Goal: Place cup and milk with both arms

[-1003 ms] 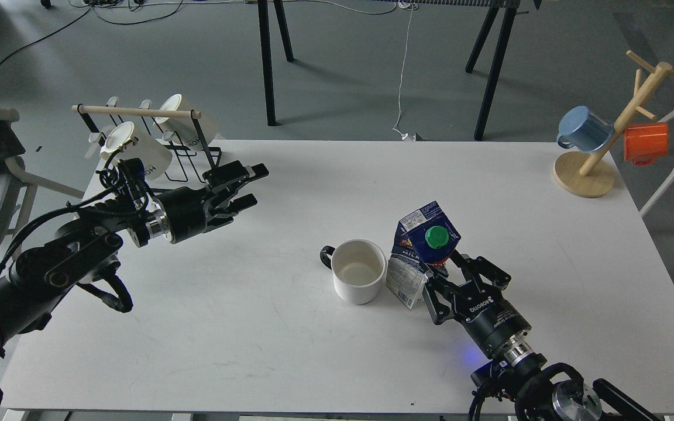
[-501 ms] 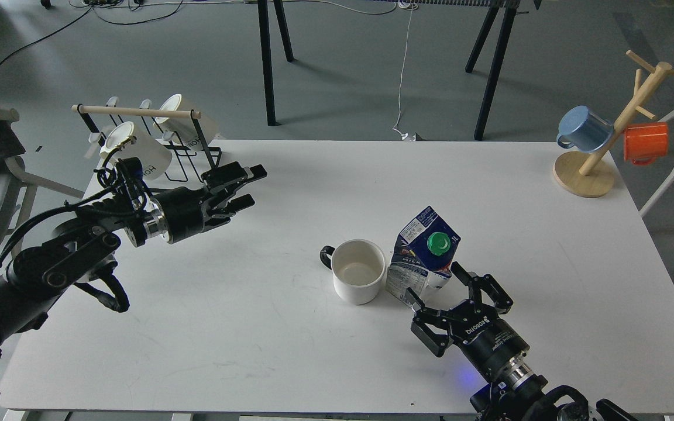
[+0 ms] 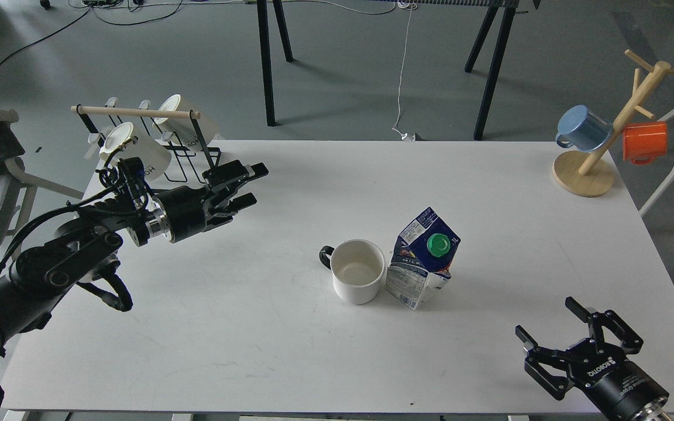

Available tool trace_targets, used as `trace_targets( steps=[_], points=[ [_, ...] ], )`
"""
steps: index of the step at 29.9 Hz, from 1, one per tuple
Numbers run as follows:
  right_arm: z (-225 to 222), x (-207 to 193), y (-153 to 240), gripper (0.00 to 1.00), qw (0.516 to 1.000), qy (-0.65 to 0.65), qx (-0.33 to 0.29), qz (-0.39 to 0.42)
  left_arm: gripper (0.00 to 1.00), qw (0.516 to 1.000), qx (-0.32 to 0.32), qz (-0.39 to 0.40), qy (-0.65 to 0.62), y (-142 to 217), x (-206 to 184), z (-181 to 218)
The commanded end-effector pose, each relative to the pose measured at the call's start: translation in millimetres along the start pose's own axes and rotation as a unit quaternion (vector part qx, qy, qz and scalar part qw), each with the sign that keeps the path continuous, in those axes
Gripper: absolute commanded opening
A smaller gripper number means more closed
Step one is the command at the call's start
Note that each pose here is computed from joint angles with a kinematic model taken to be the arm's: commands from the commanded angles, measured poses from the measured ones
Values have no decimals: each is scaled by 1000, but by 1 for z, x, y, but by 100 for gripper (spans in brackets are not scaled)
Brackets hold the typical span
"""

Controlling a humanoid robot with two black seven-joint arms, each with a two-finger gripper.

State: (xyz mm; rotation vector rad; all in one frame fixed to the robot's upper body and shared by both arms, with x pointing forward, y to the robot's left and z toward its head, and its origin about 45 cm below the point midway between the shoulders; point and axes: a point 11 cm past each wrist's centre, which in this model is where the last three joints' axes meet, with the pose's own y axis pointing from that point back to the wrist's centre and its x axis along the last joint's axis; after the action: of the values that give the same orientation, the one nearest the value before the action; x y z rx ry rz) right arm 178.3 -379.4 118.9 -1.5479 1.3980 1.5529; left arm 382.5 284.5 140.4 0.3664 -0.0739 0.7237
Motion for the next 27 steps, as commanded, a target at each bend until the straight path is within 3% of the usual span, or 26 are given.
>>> trace_targets(
  steps=[1,5,9,27],
  points=[
    [-67,-26,-8,100,996,55,66,-25,94,1000,0,18,7,10,12,0],
    [-119,-69,-45,100,987,125,85,-57,94,997,-6,64,39,34,37,-1],
    [-135,-88,-83,100,982,157,79,-64,96,992,-9,102,72,56,52,-8],
    [-134,-71,-107,100,985,144,86,-46,97,985,-28,139,101,72,68,-5]
  ],
)
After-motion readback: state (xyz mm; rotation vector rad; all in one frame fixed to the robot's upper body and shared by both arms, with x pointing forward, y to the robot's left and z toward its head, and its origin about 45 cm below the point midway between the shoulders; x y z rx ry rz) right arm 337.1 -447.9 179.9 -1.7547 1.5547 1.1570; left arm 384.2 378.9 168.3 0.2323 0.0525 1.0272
